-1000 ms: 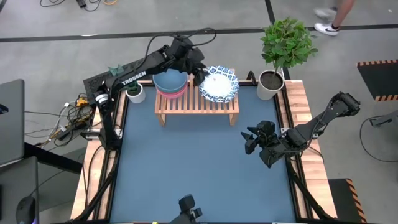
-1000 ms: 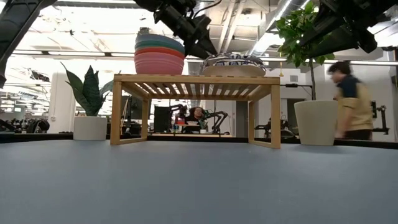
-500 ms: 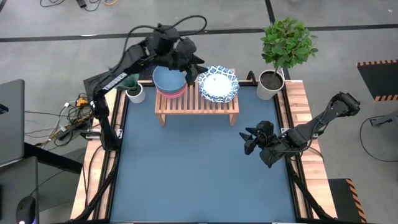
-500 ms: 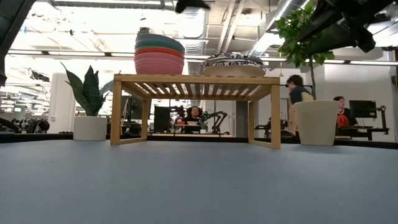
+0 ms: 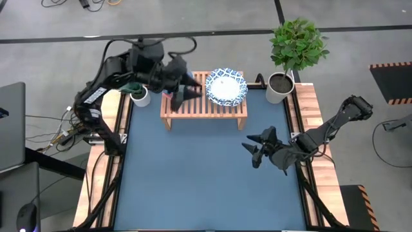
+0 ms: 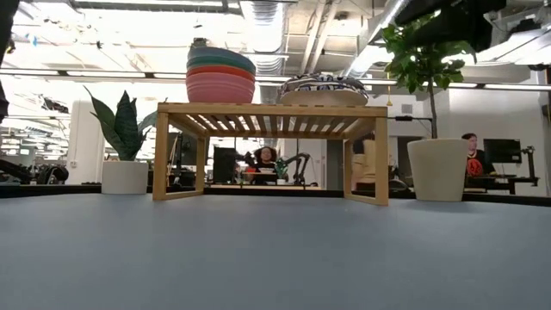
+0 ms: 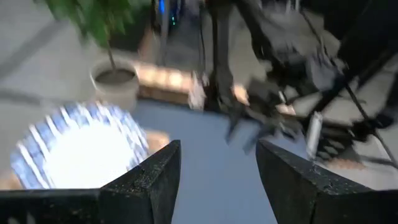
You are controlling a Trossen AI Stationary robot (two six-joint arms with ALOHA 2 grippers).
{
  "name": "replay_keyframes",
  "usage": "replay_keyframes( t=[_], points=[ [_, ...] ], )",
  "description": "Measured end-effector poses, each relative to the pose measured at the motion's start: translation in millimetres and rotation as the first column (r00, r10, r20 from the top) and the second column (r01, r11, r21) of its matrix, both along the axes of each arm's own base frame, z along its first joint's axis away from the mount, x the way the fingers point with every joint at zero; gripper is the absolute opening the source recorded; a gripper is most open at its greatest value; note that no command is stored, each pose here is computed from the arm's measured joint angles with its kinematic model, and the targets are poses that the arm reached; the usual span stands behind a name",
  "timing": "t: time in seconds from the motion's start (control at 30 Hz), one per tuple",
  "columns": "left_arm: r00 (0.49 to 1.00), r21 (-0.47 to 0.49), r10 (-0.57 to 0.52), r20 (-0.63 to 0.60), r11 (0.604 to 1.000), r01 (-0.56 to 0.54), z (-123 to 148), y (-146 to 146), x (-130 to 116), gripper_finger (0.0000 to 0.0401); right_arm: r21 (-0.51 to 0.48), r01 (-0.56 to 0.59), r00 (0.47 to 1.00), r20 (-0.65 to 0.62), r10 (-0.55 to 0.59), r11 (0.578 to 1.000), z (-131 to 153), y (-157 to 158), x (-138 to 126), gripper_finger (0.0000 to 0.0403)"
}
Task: Place and stack bowls onto a shelf
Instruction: Return to Home Position
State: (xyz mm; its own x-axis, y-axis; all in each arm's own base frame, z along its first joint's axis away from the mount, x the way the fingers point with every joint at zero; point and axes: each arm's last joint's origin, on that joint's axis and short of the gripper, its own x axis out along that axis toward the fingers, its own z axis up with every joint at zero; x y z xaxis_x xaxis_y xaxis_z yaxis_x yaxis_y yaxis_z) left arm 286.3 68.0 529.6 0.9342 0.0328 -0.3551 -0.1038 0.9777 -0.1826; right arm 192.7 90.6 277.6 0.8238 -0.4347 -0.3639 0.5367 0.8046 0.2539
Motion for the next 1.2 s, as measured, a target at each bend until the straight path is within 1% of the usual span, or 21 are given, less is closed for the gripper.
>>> replay_keyframes(
  t=[0.07,0.1,0.13,0.2,0.23,0.3,0.4,0.5,0.6,0.7,0.77,0.8,0.93,1.03,1.2],
  points=[
    [0.999,-0.071,0.004,-0.054,0.997,-0.008,-3.2,-8.8,-4.9,0.0193,0.005,-0.009,1.0,-0.009,0.009,1.0,-0.7,0.1,-0.1,0.0226],
    [0.998,-0.091,0.007,-0.069,0.996,-0.013,-3.9,-12.9,-5.9,0.0193,0.016,-0.003,1.0,0.004,0.003,1.0,-0.1,0.3,0.3,0.0226],
    [0.997,-0.082,-0.007,-0.083,0.997,0.0,-5.0,-17.5,-6.0,0.0193,0.013,0.001,1.0,0.015,-0.002,1.0,0.9,0.4,0.8,0.0226],
    [0.991,0.016,-0.09,-0.103,0.996,0.092,-5.0,-30.6,-9.3,0.0193,-0.029,-0.015,0.999,0.038,0.016,0.999,5.6,1.7,3.4,0.0226],
    [0.985,0.058,-0.135,-0.111,0.988,0.142,-4.7,-38.2,-10.9,0.0193,-0.056,-0.026,0.998,0.057,0.029,0.998,9.7,1.9,5.2,0.0226],
    [0.977,0.091,-0.202,-0.071,0.974,0.208,1.4,-53.1,-14.7,0.0193,-0.091,-0.039,0.992,0.118,0.05,0.995,22.2,-0.6,6.9,0.0226],
    [0.959,0.173,-0.279,-0.047,0.943,0.283,9.4,-69.5,-28.6,0.0193,-0.158,-0.083,0.973,0.202,0.114,0.984,44.5,-7.2,1.8,0.0226],
    [0.948,0.212,-0.317,0.02,0.928,0.306,22.4,-79.9,-48.4,0.0193,-0.2,-0.101,0.943,0.293,0.158,0.974,68.3,-17.7,-16.3,0.0226],
    [0.931,0.253,-0.354,0.094,0.913,0.321,34.6,-86.1,-74.5,0.0193,-0.221,-0.09,0.918,0.36,0.167,0.971,86.6,-31.6,-43.0,0.0226],
    [0.921,0.268,-0.372,0.118,0.905,0.331,34.1,-90.6,-95.4,0.0193,-0.236,-0.09,0.903,0.39,0.179,0.968,95.4,-41.8,-64.3,0.0226],
    [0.929,0.271,-0.352,0.11,0.91,0.313,24.7,-93.1,-102.5,0.0193,-0.239,-0.095,0.901,0.393,0.185,0.967,96.3,-46.3,-73.9,0.0226],
    [0.938,0.267,-0.328,0.111,0.919,0.29,17.6,-93.8,-104.3,0.0193,-0.238,-0.095,0.9,0.393,0.185,0.967,94.8,-47.9,-76.6,0.0226],
    [0.964,0.217,-0.229,0.132,0.956,0.197,-24.6,-94.1,-109.0,0.0193,-0.222,-0.096,0.903,0.39,0.179,0.97,80.1,-53.9,-86.2,0.0226],
    [0.957,0.173,-0.204,0.206,0.97,0.169,-59.2,-92.3,-120.0,0.0193,-0.184,-0.058,0.907,0.401,0.129,0.981,67.2,-59.2,-92.2,0.0226],
    [0.919,0.087,-0.195,0.343,0.981,0.176,-114.5,-90.0,-141.1,0.0193,-0.132,-0.035,0.902,0.422,0.088,0.991,45.6,-65.9,-100.9,0.0226]
  ],
)
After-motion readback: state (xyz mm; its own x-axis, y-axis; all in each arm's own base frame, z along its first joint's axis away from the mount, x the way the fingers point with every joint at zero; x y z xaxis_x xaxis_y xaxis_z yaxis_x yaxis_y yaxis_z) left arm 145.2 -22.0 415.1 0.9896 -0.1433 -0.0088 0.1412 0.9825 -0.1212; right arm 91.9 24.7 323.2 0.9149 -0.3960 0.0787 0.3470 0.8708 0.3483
